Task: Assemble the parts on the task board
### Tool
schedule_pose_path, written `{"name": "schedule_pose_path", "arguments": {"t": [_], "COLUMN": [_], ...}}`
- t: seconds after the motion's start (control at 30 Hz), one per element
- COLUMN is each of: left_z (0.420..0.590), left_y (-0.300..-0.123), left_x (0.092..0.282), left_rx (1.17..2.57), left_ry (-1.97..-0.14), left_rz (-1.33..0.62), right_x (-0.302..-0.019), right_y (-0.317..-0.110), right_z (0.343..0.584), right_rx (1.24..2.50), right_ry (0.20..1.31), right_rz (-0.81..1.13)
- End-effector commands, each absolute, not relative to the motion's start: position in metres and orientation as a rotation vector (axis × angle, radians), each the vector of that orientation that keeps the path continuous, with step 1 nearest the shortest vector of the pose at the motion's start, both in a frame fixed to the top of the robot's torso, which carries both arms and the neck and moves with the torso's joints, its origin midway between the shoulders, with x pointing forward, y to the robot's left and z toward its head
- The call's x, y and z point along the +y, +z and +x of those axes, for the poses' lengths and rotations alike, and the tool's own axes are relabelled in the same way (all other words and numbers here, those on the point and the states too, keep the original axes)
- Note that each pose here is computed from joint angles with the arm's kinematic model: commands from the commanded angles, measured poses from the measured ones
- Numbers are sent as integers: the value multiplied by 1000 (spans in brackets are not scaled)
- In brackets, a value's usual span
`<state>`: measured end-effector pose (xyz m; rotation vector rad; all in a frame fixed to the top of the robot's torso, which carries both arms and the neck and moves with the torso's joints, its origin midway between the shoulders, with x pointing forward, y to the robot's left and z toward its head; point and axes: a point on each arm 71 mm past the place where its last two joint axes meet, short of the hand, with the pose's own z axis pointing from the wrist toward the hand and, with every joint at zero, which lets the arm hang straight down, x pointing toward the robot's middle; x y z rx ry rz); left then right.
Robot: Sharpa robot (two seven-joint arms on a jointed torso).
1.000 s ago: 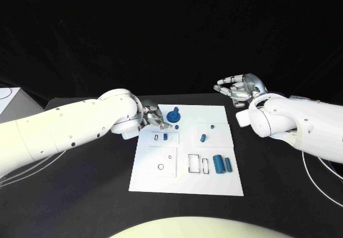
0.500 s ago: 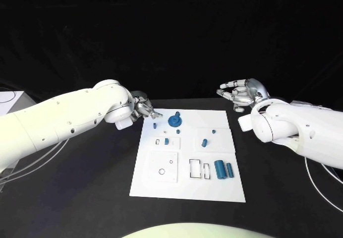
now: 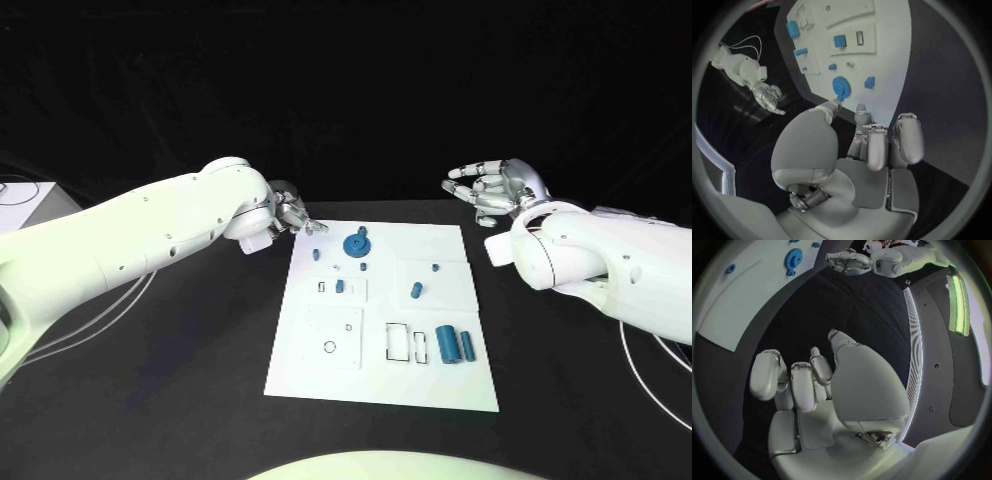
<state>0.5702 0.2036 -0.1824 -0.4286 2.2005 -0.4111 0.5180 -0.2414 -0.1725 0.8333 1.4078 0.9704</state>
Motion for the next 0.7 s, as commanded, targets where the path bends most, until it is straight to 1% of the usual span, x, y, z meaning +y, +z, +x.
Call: {"name": "schedule_pose_path", "arguments": {"t": [0.03, 0.4, 0.7], "left_z": [572, 578, 577], "left_y": [-188, -198, -206], "left_x": [203, 204, 205], "left_rx": [2247, 2304, 2347], "left_ry": [-397, -353, -337], "left_rz": [-392, -393, -379], "right_x": [-240, -239, -237], "right_y": [-171, -171, -170], "right_z": [517, 517, 516], "right_rx": [1399, 1402, 1397], "right_ry": [986, 988, 993], "right_rz": [815, 815, 810]}}
